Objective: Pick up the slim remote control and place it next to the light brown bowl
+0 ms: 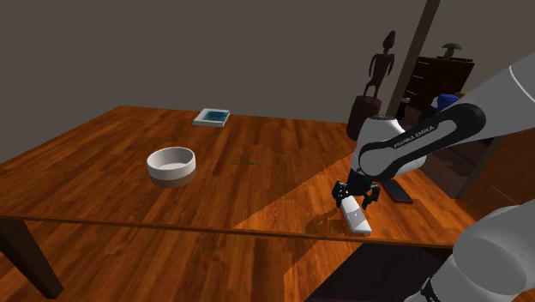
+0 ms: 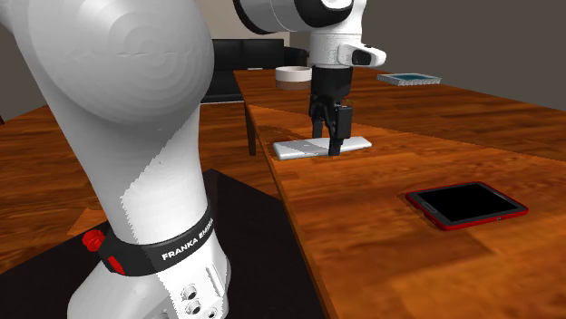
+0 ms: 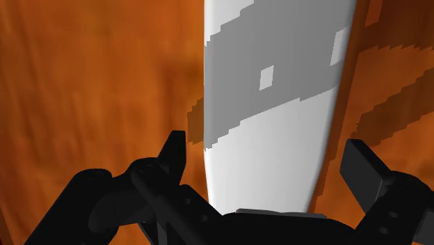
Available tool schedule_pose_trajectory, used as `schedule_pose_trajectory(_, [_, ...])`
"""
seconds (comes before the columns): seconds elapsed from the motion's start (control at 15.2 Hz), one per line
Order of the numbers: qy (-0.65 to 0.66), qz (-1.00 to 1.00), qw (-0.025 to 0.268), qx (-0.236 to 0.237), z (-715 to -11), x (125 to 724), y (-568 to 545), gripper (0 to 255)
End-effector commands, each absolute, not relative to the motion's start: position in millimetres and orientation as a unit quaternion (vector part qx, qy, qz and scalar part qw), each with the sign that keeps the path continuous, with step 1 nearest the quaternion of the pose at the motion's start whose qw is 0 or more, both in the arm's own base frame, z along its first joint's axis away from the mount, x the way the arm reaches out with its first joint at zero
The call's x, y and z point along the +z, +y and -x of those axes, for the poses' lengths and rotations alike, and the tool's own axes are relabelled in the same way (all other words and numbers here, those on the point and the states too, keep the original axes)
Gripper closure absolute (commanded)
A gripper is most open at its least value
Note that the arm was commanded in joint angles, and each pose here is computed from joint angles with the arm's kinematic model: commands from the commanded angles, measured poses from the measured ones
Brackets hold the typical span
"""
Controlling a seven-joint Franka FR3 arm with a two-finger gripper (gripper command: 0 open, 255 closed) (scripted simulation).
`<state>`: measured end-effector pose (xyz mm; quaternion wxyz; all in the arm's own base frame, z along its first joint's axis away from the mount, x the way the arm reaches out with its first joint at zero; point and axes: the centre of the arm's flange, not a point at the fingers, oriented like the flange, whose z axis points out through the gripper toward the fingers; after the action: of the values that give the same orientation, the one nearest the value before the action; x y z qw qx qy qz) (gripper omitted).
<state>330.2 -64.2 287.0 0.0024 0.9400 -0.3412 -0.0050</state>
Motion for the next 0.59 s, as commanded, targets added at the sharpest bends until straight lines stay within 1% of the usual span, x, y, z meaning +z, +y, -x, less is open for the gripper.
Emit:
schedule_pose_trajectory(0.0, [-0.341, -0.940, 0.002, -0.005, -330.2, 286.9, -64.3, 0])
schedule_pose_trajectory(0.07, [-0.341, -0.940, 0.002, -0.005, -330.2, 286.9, -64.2, 0])
schedule_pose_trajectory(0.13, [-0.341, -0.940, 0.002, -0.005, -330.2, 286.9, -64.2, 255])
schedule_pose_trajectory(0.53, [-0.341, -0.940, 0.002, -0.005, -330.2, 287.0, -64.2, 255])
